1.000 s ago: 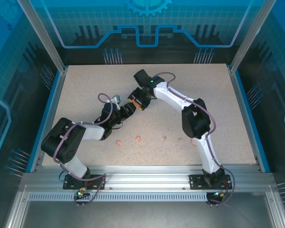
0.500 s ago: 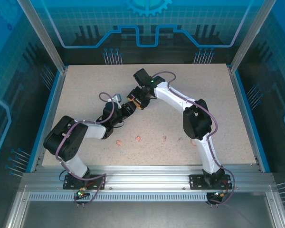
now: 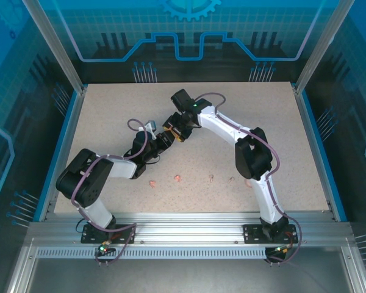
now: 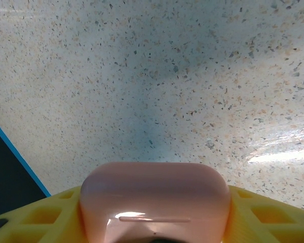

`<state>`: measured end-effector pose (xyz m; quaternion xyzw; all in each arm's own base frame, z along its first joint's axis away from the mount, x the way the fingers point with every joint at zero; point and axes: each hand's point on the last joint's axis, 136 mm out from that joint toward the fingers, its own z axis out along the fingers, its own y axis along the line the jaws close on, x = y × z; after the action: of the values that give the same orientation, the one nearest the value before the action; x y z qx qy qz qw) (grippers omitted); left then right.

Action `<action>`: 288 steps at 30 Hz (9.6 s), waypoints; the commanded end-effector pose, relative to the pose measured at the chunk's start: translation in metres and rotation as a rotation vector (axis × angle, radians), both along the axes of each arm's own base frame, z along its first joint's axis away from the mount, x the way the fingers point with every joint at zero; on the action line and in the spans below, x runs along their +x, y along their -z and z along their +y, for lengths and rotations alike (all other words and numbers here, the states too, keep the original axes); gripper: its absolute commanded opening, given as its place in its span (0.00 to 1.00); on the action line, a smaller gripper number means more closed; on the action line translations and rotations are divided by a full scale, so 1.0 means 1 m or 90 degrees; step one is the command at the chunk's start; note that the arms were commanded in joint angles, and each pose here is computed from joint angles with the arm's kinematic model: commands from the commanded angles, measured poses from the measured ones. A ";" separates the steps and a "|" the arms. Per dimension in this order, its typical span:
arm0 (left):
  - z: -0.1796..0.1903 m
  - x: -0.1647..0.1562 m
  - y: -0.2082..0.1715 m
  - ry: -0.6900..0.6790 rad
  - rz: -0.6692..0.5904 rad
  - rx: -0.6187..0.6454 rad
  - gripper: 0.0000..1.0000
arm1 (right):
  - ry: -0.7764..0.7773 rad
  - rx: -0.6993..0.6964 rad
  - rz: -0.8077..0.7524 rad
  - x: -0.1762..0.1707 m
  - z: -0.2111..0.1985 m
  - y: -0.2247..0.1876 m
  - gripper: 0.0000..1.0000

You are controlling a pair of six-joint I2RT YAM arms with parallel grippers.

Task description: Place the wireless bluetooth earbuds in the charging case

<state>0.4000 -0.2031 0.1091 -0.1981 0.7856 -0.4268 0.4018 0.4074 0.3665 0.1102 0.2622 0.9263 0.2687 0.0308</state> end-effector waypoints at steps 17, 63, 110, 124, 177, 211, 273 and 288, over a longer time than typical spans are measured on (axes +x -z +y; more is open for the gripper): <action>-0.015 -0.023 -0.046 0.111 -0.056 0.049 0.00 | -0.037 0.017 -0.159 0.019 -0.070 -0.086 0.87; -0.018 -0.020 -0.053 0.174 0.007 0.101 0.99 | 0.048 -0.215 -0.016 0.042 -0.269 0.072 0.86; 0.007 0.012 -0.071 0.022 0.009 0.069 0.99 | 0.212 -0.284 0.123 0.030 -0.197 0.062 0.88; 0.010 0.017 -0.071 0.025 0.006 0.059 0.99 | 0.207 -0.308 0.157 0.027 -0.201 0.092 0.84; -0.010 -0.017 -0.046 0.128 0.012 0.030 0.99 | 0.045 -0.211 0.054 0.030 -0.167 0.066 0.52; -0.023 0.010 0.003 0.049 -0.024 0.029 0.62 | 0.067 -0.007 0.033 0.007 -0.033 -0.006 0.54; -0.062 0.003 -0.030 0.217 -0.044 0.018 0.03 | 0.040 -0.079 -0.204 0.031 -0.178 -0.071 0.83; -0.077 -0.032 -0.086 0.392 -0.069 0.009 0.03 | -0.237 0.159 -0.520 -0.035 -0.141 -0.091 0.82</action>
<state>0.3784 -0.2774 0.1861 0.0453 0.7919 -0.5219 0.3137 0.3745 0.2004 0.1547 0.0559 0.8805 0.3976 0.2521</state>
